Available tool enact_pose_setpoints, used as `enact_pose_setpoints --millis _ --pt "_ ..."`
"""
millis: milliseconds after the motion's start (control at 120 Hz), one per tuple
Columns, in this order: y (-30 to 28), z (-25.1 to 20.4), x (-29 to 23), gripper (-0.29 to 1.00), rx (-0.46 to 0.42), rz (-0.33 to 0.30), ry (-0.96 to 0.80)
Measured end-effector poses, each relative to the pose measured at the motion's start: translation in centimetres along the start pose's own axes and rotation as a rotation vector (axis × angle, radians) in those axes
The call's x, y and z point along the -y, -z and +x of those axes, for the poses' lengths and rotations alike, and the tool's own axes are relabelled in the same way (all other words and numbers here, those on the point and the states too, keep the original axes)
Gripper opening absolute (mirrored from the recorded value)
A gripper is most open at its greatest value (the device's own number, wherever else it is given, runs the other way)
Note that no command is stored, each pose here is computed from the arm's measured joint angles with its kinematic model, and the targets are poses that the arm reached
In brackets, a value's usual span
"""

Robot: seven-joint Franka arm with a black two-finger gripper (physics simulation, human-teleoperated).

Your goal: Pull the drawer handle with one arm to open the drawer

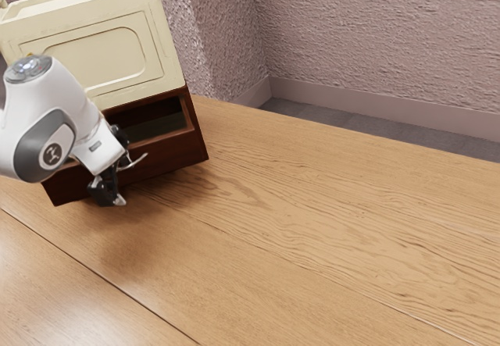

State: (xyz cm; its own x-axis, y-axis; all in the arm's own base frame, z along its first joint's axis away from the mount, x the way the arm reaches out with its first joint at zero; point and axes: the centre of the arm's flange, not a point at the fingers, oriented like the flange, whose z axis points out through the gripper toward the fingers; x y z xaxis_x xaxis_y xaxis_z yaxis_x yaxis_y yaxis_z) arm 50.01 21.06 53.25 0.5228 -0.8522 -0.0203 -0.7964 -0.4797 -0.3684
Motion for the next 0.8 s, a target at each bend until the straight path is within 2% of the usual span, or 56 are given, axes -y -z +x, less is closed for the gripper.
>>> enact_pose_setpoints --millis 83,250,375,492,683,800 --pt "0.2 0.2 -0.5 0.68 -0.008 -0.001 -0.005" --pt "0.7 0.4 -0.8 0.54 -0.019 0.005 -0.008" --pt "0.8 0.4 -0.8 0.51 -0.022 0.008 -0.003" --pt "1.0 0.1 -0.7 0.55 -0.024 0.009 0.006" --pt "2.0 0.0 -0.7 0.33 -0.040 0.020 0.020" --pt "2.8 -0.2 -0.6 0.42 -0.051 0.028 0.036"
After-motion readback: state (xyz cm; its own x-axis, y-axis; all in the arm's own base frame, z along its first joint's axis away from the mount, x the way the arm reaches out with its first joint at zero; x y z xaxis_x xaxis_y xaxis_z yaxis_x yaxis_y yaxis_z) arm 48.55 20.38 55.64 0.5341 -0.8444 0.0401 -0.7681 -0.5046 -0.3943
